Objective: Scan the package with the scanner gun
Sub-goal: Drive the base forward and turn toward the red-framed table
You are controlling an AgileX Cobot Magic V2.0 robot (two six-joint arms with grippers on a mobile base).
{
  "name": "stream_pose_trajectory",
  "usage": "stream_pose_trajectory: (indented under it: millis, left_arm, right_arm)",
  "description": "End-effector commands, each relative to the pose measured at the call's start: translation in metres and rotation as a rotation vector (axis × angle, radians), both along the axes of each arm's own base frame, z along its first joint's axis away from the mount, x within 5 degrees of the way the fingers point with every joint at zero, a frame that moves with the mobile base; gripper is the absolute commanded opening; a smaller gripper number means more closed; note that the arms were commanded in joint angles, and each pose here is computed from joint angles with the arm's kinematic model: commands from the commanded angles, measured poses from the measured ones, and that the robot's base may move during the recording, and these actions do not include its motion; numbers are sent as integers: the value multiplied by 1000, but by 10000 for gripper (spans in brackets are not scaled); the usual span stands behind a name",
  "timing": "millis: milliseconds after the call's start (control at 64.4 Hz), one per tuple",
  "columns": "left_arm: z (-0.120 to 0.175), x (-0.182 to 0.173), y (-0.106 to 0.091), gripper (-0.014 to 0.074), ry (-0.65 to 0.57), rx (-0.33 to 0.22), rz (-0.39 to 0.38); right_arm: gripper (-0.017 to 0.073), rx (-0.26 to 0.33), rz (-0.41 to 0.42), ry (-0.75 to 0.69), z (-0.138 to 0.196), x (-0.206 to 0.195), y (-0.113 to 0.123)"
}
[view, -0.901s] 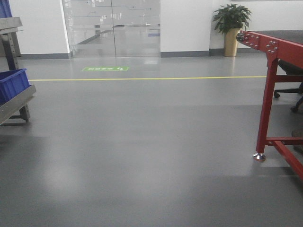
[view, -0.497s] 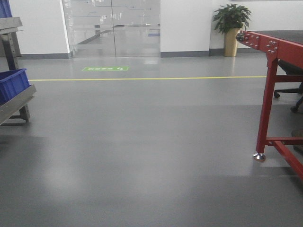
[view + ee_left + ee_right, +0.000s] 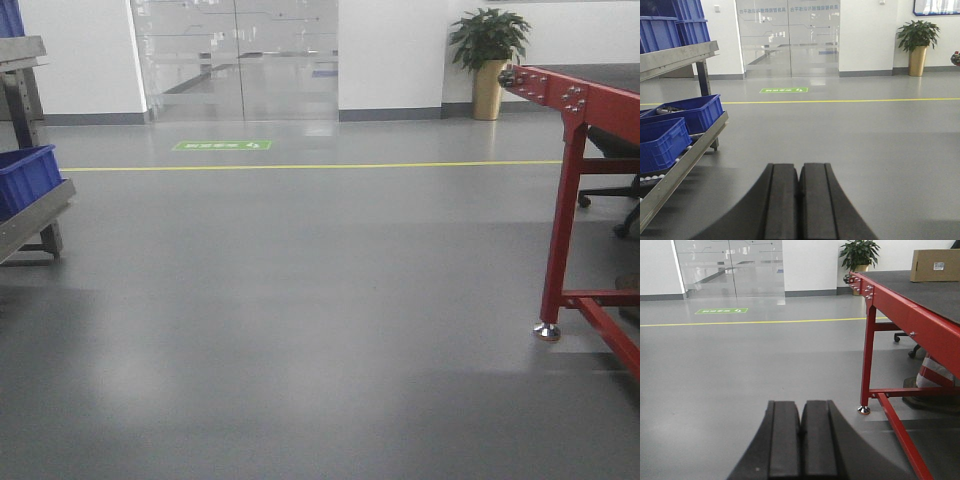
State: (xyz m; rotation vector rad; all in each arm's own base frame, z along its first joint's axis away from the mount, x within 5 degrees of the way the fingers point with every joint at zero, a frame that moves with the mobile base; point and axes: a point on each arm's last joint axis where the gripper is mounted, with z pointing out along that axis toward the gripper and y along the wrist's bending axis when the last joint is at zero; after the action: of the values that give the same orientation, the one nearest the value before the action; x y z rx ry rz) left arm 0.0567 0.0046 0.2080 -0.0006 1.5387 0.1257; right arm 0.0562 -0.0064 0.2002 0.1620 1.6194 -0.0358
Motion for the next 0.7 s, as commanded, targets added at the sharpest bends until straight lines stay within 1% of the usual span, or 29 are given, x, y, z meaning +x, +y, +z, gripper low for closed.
stream_pose_trajectory:
  millis: [0,683]
  left_arm:
    - [3,0,0,-111,-27,-6,-5]
    - [3,0,0,-111,-27,-6,-5]
  right_arm:
    - [-151,-10,-8,-20,2,0,-1]
    - [-151,-10,-8,-20,2,0,-1]
